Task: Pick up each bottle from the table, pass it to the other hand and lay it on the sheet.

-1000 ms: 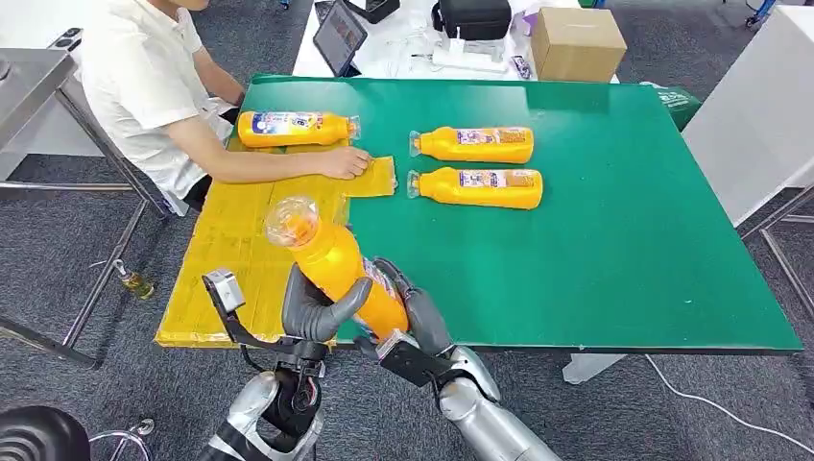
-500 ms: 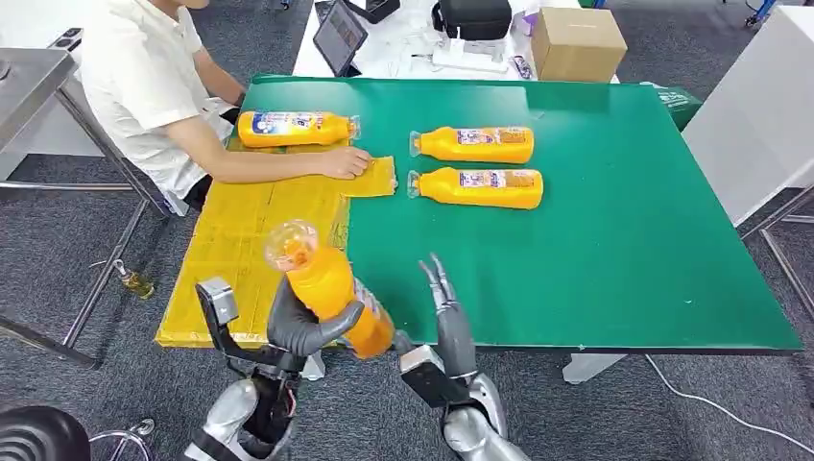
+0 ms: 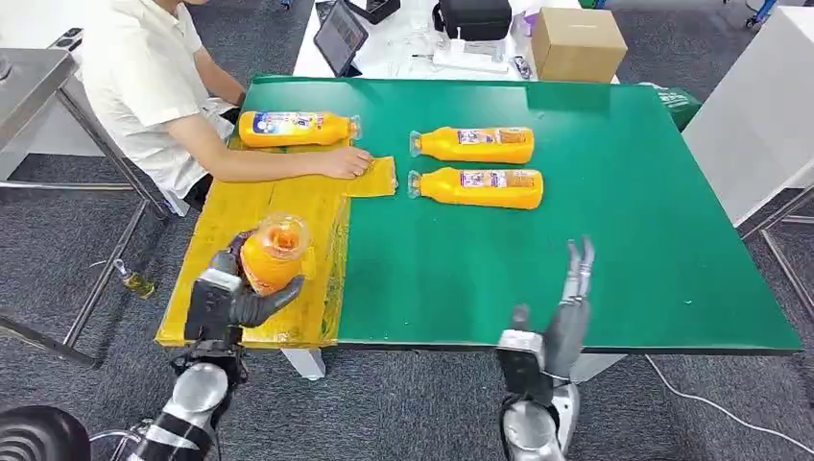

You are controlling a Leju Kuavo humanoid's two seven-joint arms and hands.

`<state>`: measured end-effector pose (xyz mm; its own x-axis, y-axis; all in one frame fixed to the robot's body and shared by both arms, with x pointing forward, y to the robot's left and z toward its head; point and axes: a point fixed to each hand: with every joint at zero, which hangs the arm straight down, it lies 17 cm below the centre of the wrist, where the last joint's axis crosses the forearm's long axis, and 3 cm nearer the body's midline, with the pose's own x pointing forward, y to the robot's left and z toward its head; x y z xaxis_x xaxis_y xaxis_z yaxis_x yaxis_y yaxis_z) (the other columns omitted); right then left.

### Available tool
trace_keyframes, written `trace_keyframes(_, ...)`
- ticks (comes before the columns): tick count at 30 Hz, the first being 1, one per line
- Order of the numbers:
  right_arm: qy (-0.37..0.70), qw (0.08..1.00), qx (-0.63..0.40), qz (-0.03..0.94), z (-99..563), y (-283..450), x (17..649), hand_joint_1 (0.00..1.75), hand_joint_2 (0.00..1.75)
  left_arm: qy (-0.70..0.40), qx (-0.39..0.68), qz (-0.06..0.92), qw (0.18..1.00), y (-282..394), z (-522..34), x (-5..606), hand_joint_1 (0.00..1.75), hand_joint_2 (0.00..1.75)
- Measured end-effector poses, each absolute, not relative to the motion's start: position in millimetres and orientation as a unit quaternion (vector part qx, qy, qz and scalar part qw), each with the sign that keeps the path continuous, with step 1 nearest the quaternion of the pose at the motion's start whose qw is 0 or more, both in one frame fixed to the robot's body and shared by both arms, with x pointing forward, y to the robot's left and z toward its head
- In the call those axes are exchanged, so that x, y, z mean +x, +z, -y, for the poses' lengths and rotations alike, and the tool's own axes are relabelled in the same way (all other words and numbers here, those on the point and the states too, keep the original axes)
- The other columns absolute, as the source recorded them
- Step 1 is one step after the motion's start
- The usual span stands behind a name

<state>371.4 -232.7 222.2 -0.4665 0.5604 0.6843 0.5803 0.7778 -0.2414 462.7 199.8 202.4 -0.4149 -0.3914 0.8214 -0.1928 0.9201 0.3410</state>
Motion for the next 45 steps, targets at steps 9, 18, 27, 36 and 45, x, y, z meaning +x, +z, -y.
trace_keyframes(9, -0.059, 0.381, -0.319, 0.866, 231, 248, 368, 0.00, 0.00, -0.334, 0.315, 0.771, 0.441, 180, -165, 518, 1.75, 1.75)
trace_keyframes(18, -0.060, 0.393, -0.277, 0.875, 205, 244, 372, 0.00, 0.00, -0.427, 0.266, 0.707, 0.497, 110, -130, 534, 1.75, 1.75)
trace_keyframes(27, -0.047, 0.420, -0.259, 0.869, 193, 221, 375, 0.00, 0.00, -0.410, 0.213, 0.666, 0.585, 87, -131, 554, 0.30, 1.75)
trace_keyframes(36, -0.029, 0.442, -0.257, 0.859, 186, 200, 379, 0.00, 0.00, -0.403, 0.205, 0.600, 0.660, 49, -146, 552, 0.00, 1.75)
trace_keyframes(45, -0.012, 0.447, -0.261, 0.855, 184, 191, 384, 0.00, 0.00, -0.432, 0.168, 0.575, 0.674, 31, -137, 542, 0.00, 1.75)
